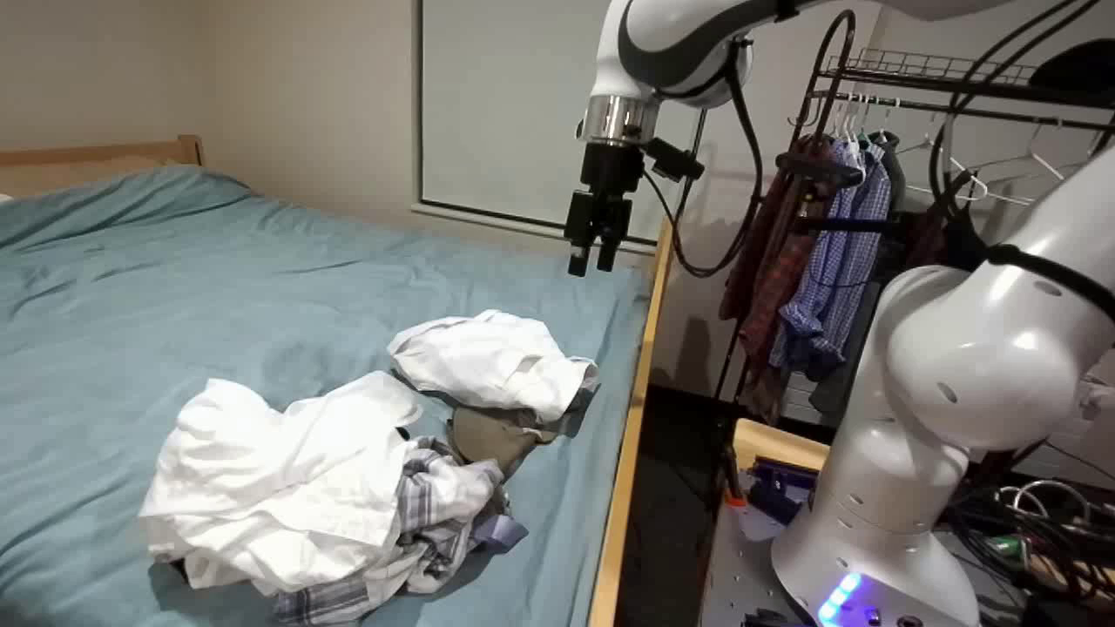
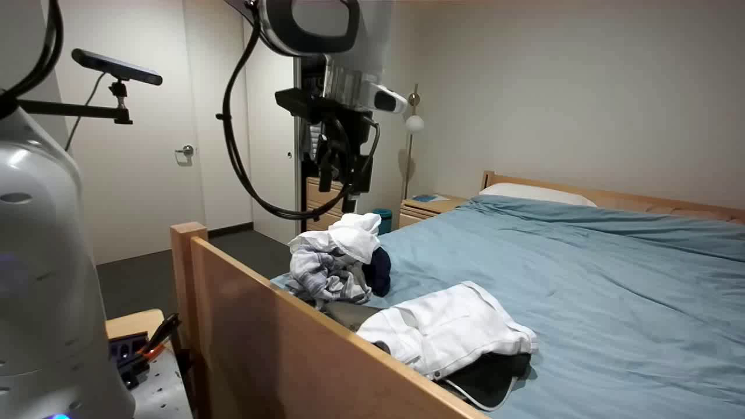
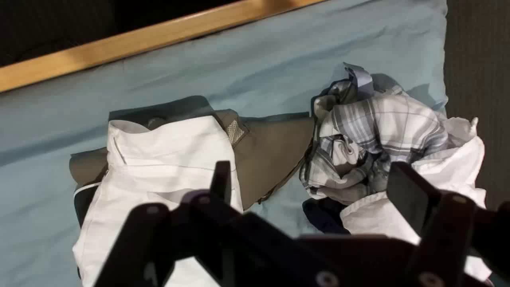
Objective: Move the clothes from left to right
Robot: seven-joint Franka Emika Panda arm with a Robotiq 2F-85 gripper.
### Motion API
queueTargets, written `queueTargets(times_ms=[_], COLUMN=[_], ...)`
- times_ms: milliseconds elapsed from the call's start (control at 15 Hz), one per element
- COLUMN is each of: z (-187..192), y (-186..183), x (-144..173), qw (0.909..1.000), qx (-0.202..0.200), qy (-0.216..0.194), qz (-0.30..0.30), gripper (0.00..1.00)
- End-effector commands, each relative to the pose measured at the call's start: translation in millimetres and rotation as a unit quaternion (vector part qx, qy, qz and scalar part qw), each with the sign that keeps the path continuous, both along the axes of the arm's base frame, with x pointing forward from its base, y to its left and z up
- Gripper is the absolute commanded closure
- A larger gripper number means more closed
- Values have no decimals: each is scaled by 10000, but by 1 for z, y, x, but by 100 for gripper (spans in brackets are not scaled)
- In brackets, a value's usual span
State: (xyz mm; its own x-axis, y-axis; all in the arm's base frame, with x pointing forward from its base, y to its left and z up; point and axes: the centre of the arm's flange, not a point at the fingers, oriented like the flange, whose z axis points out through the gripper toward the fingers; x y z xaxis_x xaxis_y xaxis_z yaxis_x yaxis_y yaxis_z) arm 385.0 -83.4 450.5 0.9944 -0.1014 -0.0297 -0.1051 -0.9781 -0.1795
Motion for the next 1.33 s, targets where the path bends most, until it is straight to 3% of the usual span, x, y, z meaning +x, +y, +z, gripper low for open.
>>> queueTargets(times_ms=[0,400,800,933,1000,1267], z=[0,5,-8,-9,-12,-16], y=[0,70,152,156,155,156], x=[0,58,122,133,109,126], qw=[10000,9994,9932,9913,9935,9927], qx=[0,-262,-1129,-1255,-1066,-1129], qy=[0,186,253,211,222,225], qz=[0,152,103,342,321,366], gripper=[0,0,0,0,0,0])
